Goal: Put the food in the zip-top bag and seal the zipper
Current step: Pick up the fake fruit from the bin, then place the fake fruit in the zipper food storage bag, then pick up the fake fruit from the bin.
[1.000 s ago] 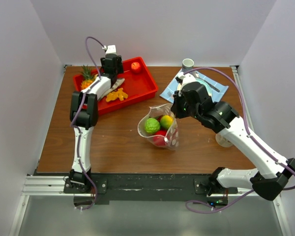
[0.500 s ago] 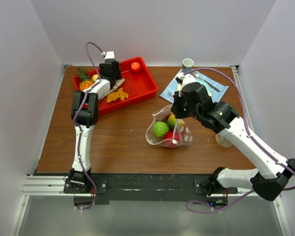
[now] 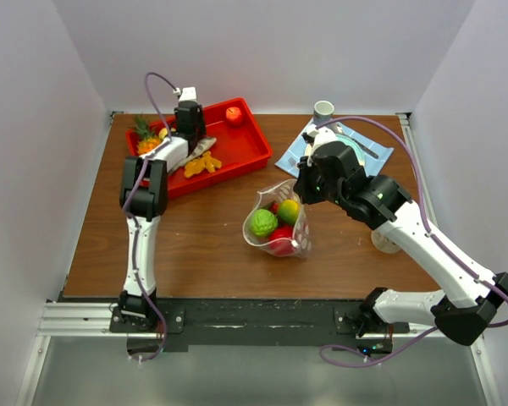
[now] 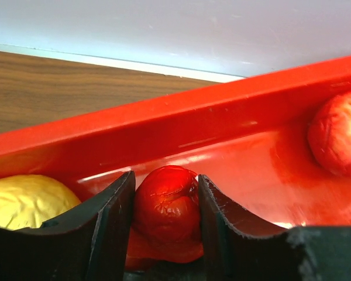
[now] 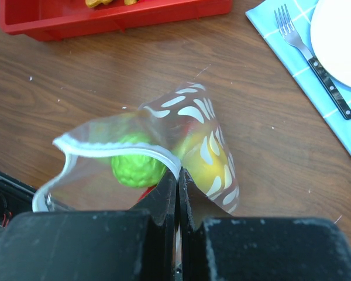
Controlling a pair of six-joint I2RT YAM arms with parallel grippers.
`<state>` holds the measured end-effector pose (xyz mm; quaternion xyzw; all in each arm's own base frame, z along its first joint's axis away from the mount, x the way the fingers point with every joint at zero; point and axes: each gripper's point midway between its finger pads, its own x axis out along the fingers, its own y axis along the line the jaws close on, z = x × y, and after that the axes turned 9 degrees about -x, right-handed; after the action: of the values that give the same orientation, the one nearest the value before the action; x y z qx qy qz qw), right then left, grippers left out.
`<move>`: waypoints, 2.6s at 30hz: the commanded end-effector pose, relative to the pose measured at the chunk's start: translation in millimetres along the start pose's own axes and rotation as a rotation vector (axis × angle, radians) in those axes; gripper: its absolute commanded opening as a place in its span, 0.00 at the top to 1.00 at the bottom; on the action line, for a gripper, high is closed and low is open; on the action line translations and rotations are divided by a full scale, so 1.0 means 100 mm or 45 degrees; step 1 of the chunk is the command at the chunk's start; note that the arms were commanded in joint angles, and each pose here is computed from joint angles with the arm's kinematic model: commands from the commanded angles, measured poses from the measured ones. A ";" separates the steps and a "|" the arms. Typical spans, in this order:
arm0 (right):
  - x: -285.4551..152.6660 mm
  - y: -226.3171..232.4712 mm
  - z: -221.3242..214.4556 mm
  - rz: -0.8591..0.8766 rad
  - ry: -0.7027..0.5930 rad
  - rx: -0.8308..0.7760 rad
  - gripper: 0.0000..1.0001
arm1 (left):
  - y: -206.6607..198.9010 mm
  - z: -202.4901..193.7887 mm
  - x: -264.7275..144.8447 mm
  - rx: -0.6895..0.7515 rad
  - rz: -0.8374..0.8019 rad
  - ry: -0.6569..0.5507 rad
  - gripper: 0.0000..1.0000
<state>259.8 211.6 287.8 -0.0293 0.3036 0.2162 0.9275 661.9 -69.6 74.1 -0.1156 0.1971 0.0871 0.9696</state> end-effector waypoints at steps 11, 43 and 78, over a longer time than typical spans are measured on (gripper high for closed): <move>0.12 0.02 0.15 -0.020 -0.061 0.040 1.00 | -0.34 1.12 -0.89 -0.128 -0.198 -0.217 0.95; 0.90 0.46 0.64 0.088 -0.068 0.316 1.00 | -1.27 0.19 -4.64 -0.494 -1.144 0.189 0.95; 0.50 0.13 0.52 -0.052 -0.109 0.238 1.00 | -1.04 1.28 -4.15 -0.442 -0.974 -0.170 0.21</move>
<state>320.8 267.8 271.5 0.0605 0.3288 0.1749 0.9261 310.4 -235.4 353.7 -0.3401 0.1100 -0.3013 0.8840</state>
